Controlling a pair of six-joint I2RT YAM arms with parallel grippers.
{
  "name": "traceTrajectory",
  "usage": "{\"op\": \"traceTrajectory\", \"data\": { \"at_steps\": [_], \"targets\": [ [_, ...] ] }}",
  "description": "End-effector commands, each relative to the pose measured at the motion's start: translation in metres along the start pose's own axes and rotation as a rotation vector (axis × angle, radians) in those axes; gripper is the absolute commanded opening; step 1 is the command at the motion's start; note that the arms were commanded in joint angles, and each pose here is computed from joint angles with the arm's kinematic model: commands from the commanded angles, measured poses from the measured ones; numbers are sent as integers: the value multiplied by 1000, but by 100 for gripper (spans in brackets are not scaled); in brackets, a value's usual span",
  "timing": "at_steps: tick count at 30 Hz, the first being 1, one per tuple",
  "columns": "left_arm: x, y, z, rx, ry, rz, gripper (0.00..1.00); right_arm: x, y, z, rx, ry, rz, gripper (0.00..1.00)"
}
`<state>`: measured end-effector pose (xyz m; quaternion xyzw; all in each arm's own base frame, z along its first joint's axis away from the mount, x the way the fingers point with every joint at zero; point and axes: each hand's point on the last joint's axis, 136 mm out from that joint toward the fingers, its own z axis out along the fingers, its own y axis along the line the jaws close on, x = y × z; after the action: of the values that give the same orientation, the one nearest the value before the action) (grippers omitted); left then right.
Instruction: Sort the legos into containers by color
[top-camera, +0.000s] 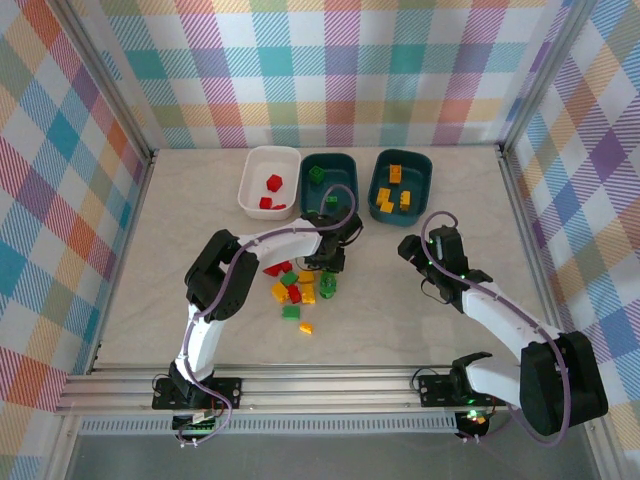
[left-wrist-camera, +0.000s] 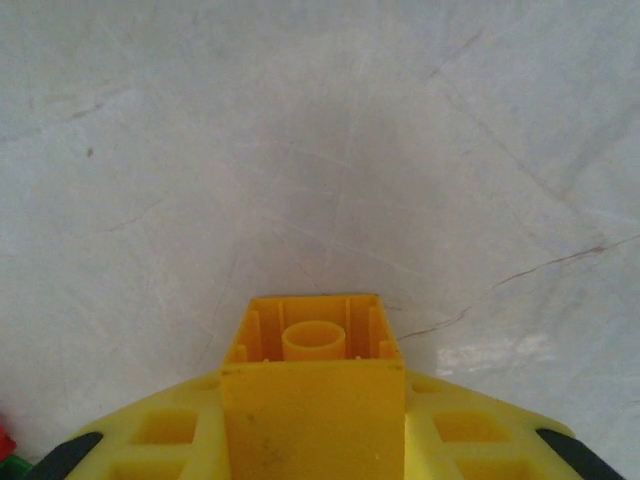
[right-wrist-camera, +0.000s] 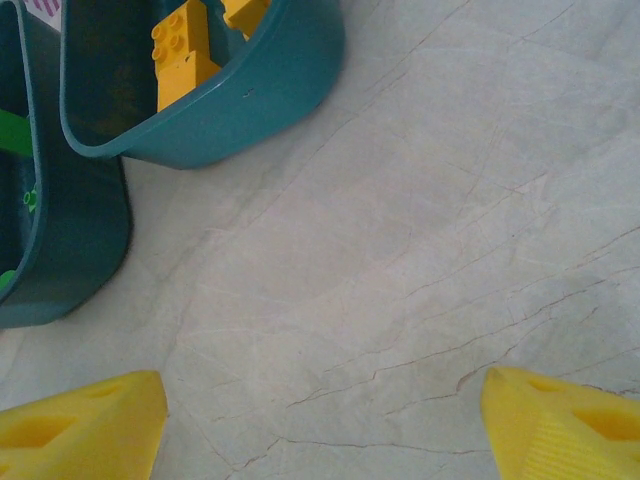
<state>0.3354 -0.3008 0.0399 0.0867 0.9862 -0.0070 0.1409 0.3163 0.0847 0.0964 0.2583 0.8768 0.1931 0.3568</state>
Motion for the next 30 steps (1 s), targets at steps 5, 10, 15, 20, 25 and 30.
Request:
{"op": "traceTrajectory", "data": {
  "at_steps": [5,10,15,20,25,30],
  "targets": [
    [-101,-67,-46,244,-234,-21,28,-6,-6,-4,0,-59,33,82],
    [-157,-108,-50,408,-339,-40,31,-12,-8,-11,2,-97,36,82],
    [-190,-127,-34,461,-373,-52,35,-14,-8,-14,1,-104,32,82],
    [-206,-134,-28,494,-422,-69,39,-14,-4,-17,-18,-105,31,83],
    [-213,-136,-32,514,-446,-80,41,-11,0,-14,-40,-82,35,83],
    [-212,-133,-29,502,-440,-93,81,-8,3,-11,-47,-62,35,83]
  ]
}}
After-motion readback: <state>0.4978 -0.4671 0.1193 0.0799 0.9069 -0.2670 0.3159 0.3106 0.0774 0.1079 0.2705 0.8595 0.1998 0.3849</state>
